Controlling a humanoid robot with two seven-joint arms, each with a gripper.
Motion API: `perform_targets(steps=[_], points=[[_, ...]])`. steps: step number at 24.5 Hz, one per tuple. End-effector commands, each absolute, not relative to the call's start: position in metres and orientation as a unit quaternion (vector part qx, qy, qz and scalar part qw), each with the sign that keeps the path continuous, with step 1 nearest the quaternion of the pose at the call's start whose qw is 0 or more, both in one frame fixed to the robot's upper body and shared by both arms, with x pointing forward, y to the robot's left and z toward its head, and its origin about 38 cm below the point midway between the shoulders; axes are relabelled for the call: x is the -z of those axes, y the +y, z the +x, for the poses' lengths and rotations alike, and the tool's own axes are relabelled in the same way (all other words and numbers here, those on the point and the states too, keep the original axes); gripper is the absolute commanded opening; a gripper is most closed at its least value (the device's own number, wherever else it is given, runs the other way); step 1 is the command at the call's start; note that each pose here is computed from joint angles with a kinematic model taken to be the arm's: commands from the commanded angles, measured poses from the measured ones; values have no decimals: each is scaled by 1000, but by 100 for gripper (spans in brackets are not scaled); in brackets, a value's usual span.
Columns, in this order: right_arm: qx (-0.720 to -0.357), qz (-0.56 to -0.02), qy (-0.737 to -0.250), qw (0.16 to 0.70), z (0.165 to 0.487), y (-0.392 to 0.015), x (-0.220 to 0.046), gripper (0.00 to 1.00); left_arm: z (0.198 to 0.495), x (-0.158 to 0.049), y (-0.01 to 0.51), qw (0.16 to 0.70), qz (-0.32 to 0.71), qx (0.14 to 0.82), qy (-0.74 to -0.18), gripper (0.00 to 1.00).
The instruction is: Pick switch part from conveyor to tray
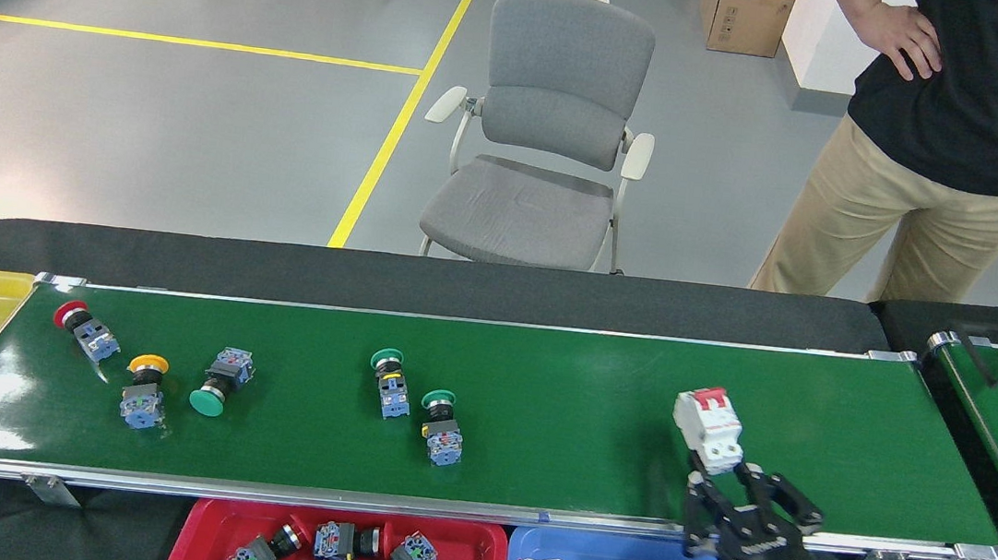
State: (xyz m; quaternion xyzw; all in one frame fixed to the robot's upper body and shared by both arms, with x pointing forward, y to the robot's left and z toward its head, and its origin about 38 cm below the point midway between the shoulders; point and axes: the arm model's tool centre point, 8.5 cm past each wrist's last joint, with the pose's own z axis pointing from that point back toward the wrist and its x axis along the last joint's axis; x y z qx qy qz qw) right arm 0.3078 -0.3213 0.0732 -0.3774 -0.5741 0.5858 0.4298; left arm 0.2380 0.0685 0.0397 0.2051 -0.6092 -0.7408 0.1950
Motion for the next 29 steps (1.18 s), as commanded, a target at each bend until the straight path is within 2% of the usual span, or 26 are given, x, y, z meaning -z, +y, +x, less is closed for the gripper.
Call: perform_targets(steps=[1, 2, 3, 4, 5, 6, 7, 10, 11, 12, 14, 17, 20, 23, 29], points=[[-610, -329, -627, 356, 288, -330, -88, 15, 239, -45, 63, 193, 207, 741, -609, 19], [-613, -319, -630, 353, 275, -339, -85, 50, 237, -44, 58, 189, 201, 747, -605, 35], [-601, -323, -630, 370, 269, -341, -80, 94, 235, -45, 54, 186, 198, 750, -603, 51], [-589, -316, -633, 391, 260, -336, -69, 100, 234, -46, 48, 187, 196, 747, -607, 70], [-587, -313, -631, 399, 254, -335, -64, 100, 235, -47, 47, 194, 200, 743, -608, 86], [-589, -311, -628, 403, 250, -337, -61, 100, 236, -47, 48, 200, 205, 741, -607, 95], [-589, -310, -627, 405, 249, -337, -60, 100, 237, -47, 48, 206, 210, 739, -607, 98], [-574, -330, -623, 417, 247, -349, -64, 100, 241, -48, 52, 218, 219, 732, -607, 99], [-558, -341, -624, 429, 245, -352, -64, 100, 245, -49, 55, 227, 226, 727, -607, 99], [-520, -367, -616, 464, 243, -357, -60, 100, 253, -51, 65, 242, 243, 720, -603, 99], [-450, -418, -569, 547, 244, -366, -49, 99, 275, -53, 103, 298, 302, 692, -584, 99], [-400, -481, -493, 604, 241, -389, -48, 99, 295, -62, 196, 360, 417, 623, -555, 99], [-383, -527, -440, 618, 238, -396, -44, 99, 284, -68, 307, 408, 517, 571, -490, 99], [-383, -548, -432, 605, 239, -397, -48, 99, 264, -53, 364, 433, 520, 587, -444, 99], [-392, -546, -451, 587, 247, -388, -60, 99, 260, -50, 376, 439, 496, 590, -462, 99]])
